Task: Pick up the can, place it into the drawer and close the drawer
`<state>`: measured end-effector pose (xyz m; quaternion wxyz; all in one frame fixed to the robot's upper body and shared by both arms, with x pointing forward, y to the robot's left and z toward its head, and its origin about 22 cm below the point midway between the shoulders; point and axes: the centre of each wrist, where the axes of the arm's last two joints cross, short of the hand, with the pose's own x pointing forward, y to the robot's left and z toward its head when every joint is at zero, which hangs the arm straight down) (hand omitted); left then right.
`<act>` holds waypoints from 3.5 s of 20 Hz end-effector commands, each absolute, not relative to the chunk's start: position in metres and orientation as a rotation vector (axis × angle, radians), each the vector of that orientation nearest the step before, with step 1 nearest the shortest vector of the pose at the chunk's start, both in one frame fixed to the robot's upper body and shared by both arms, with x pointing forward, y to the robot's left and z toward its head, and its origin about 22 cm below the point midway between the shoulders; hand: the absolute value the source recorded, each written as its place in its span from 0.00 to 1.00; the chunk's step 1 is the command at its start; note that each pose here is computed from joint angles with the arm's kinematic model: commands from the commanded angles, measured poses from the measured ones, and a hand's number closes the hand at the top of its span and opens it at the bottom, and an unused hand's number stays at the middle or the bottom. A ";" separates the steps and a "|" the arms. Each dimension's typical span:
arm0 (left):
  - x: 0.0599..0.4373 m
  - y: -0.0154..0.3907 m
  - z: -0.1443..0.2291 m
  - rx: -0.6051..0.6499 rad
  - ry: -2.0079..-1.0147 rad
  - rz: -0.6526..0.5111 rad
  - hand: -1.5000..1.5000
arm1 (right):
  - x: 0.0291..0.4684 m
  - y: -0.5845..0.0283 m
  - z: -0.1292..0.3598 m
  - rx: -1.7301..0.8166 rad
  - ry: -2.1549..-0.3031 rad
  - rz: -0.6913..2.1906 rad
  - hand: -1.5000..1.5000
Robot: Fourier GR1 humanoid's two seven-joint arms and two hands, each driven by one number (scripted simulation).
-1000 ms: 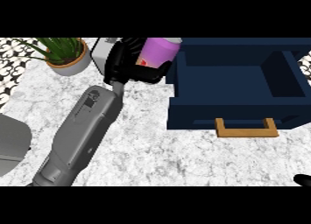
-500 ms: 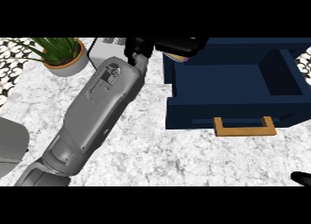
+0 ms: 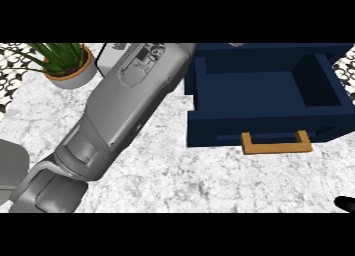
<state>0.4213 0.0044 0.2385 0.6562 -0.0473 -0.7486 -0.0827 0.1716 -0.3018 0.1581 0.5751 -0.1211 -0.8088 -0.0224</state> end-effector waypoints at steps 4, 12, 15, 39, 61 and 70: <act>0.429 -0.010 0.246 -0.067 -1.682 -0.227 1.00 | 0.184 -0.299 0.168 -0.265 -1.912 -0.068 0.00; 0.429 -0.024 0.260 0.047 -1.707 -0.204 1.00 | 0.196 -0.294 0.161 -0.241 -1.911 -0.018 0.00; 0.429 -0.024 0.251 0.077 -1.687 -0.140 0.00 | 0.192 -0.295 0.164 -0.235 -1.921 -0.003 0.00; 0.434 -0.022 0.256 0.041 -1.719 0.021 0.00 | 0.228 -0.260 0.184 -0.633 -1.999 0.549 0.00; 0.442 -0.003 0.277 0.067 -1.726 -0.002 0.00 | 0.360 -0.196 0.072 -0.988 -1.764 0.978 0.00; 0.454 0.039 0.252 0.084 -1.714 0.014 0.00 | 0.405 -0.188 0.057 -1.184 -1.759 0.898 0.00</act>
